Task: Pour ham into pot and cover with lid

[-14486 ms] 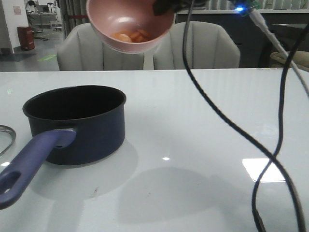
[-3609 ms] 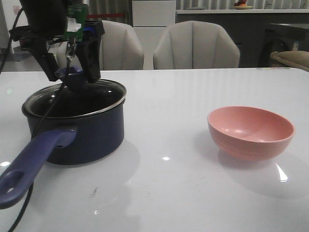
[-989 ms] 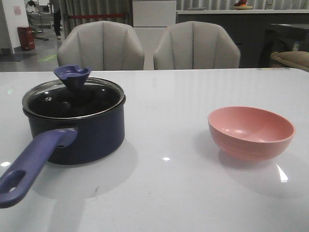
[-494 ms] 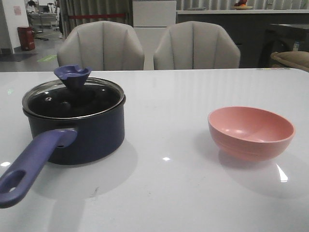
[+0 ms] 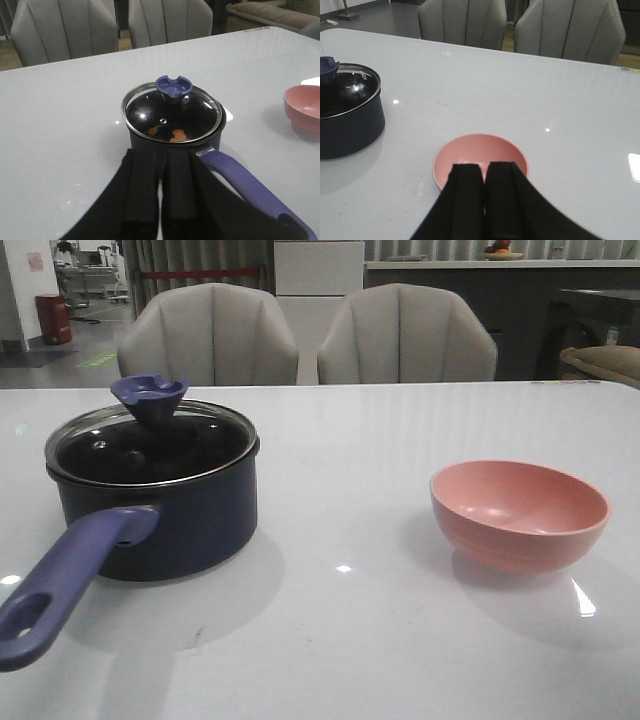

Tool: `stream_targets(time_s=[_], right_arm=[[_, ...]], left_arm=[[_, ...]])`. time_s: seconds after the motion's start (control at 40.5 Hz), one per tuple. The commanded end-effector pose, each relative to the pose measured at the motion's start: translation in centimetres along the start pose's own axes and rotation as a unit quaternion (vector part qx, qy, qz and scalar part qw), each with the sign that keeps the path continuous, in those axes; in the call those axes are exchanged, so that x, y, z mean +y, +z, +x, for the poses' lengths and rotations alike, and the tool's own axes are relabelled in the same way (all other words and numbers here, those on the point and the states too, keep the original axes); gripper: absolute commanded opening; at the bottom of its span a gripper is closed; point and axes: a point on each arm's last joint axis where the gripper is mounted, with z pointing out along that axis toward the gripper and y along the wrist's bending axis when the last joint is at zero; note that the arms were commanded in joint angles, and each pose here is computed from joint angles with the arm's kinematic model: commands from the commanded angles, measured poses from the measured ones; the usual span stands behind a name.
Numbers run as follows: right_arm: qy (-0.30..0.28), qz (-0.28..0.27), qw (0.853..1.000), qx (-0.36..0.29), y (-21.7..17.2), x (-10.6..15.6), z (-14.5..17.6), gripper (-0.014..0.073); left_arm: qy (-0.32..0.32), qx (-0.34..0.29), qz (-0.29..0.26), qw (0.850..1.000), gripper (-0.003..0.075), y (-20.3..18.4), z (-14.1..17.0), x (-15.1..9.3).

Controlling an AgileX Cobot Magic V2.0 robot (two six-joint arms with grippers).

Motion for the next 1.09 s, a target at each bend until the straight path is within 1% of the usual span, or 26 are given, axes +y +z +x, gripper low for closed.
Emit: stream_targets(time_s=[0.0,0.099,0.173,0.272,0.346,0.42,0.47,0.494,0.519,1.063], right_arm=[[-0.003,0.012,0.999,-0.046,-0.1,-0.2,-1.5,0.0148],[-0.003,0.012,0.999,-0.046,-0.1,-0.2,-1.5,0.0148],[-0.003,0.012,0.999,-0.046,-0.1,-0.2,-1.5,0.0148],[-0.003,0.012,0.999,-0.046,-0.1,-0.2,-1.5,0.0148],[-0.003,0.012,0.999,-0.046,-0.1,-0.2,-1.5,0.0148],[-0.003,0.012,0.999,-0.046,-0.1,-0.2,-1.5,0.0148],[-0.003,0.012,0.999,-0.046,-0.1,-0.2,-1.5,0.0148],[-0.003,0.012,0.999,-0.046,-0.1,-0.2,-1.5,0.0148],[-0.003,0.012,0.999,-0.046,-0.1,-0.2,-1.5,0.0148],[-0.003,0.012,0.999,-0.046,-0.1,-0.2,-1.5,0.0148]], left_arm=[[0.012,-0.065,-0.009,0.998,0.0113,0.4,-0.8,0.1],[0.008,-0.092,-0.038,0.995,0.0113,1.1,0.5,0.4],[0.0,-0.124,-0.069,0.99,0.0113,1.3,1.5,0.7],[-0.006,-0.141,-0.111,0.984,0.0113,1.6,3.2,1.1],[-0.017,-0.159,-0.13,0.978,0.0113,1.7,4.2,1.3],[-0.009,-0.174,-0.146,0.974,0.0113,2.1,5.1,1.5],[-0.007,-0.182,-0.151,0.972,0.0113,2.3,5.6,1.6],[-0.008,-0.176,-0.152,0.973,0.0113,2.3,5.8,1.6],[-0.009,-0.169,-0.152,0.974,0.0113,2.3,5.8,1.6],[-0.009,-0.169,-0.152,0.974,0.0113,2.3,5.8,1.6]])
